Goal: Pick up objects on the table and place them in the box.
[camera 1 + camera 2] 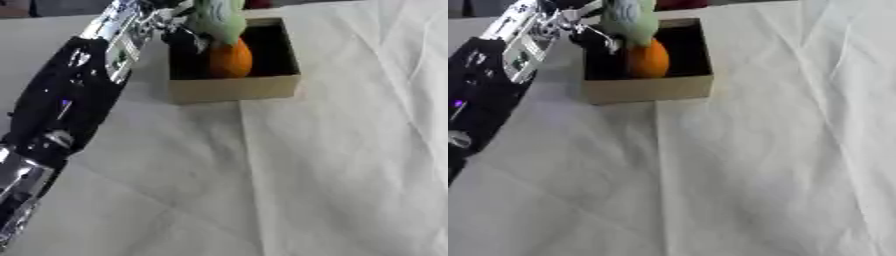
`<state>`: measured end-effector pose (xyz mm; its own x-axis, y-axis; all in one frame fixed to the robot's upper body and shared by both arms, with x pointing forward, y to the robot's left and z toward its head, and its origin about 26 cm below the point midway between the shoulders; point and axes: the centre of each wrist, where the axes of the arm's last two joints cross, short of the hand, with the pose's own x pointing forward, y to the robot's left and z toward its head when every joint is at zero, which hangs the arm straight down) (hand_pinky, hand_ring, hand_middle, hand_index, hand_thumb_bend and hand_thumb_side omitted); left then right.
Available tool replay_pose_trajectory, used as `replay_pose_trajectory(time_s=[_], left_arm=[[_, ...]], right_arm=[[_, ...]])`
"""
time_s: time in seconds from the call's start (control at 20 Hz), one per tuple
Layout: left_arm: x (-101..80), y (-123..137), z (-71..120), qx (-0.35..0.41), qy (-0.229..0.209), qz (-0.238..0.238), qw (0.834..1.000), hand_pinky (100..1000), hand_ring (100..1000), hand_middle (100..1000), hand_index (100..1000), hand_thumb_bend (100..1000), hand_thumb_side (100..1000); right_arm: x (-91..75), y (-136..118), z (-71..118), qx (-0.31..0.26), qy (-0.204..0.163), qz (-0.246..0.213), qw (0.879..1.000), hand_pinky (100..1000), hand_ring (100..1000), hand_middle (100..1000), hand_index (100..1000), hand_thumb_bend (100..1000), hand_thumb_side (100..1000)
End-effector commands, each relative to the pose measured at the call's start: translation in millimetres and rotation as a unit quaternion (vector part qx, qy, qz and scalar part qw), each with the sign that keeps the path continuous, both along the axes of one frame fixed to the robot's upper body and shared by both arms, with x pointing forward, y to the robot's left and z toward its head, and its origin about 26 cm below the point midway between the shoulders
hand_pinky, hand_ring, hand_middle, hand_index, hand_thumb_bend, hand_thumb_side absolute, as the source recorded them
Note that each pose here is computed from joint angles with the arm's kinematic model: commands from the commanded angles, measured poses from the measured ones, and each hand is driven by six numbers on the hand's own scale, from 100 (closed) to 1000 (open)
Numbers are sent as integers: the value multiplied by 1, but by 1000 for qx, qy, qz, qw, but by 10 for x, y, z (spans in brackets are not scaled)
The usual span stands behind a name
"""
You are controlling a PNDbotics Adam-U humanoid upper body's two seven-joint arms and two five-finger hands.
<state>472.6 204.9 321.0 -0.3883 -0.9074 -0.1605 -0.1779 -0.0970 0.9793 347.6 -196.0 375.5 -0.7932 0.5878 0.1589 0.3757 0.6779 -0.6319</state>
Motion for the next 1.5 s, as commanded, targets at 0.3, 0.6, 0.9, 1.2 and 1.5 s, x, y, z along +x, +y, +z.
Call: replay_pose_trajectory(time_s=[0.3,0.6,0.9,1.2,1.5], left_arm=[[13,9,99,38,-22,13,999,806,801,795,906,582,587],[-12,33,150,59,-30,27,997,814,816,809,914,629,609],[-40,46,172,58,-34,28,997,812,818,808,911,615,615],[-66,69,210,55,-31,30,998,819,822,814,916,636,618],[-80,83,226,58,-21,37,997,825,834,823,923,728,660]], right_arm=[[-75,-33,93,7,-16,1,1000,832,867,765,795,100,723],[-66,-36,53,10,-8,2,1000,830,866,763,793,100,722],[-45,-37,4,6,2,2,1000,830,866,763,791,100,725],[-19,-35,-38,2,10,0,1000,829,866,762,791,100,723],[-19,-2,-61,2,11,6,1000,828,865,762,791,100,719]])
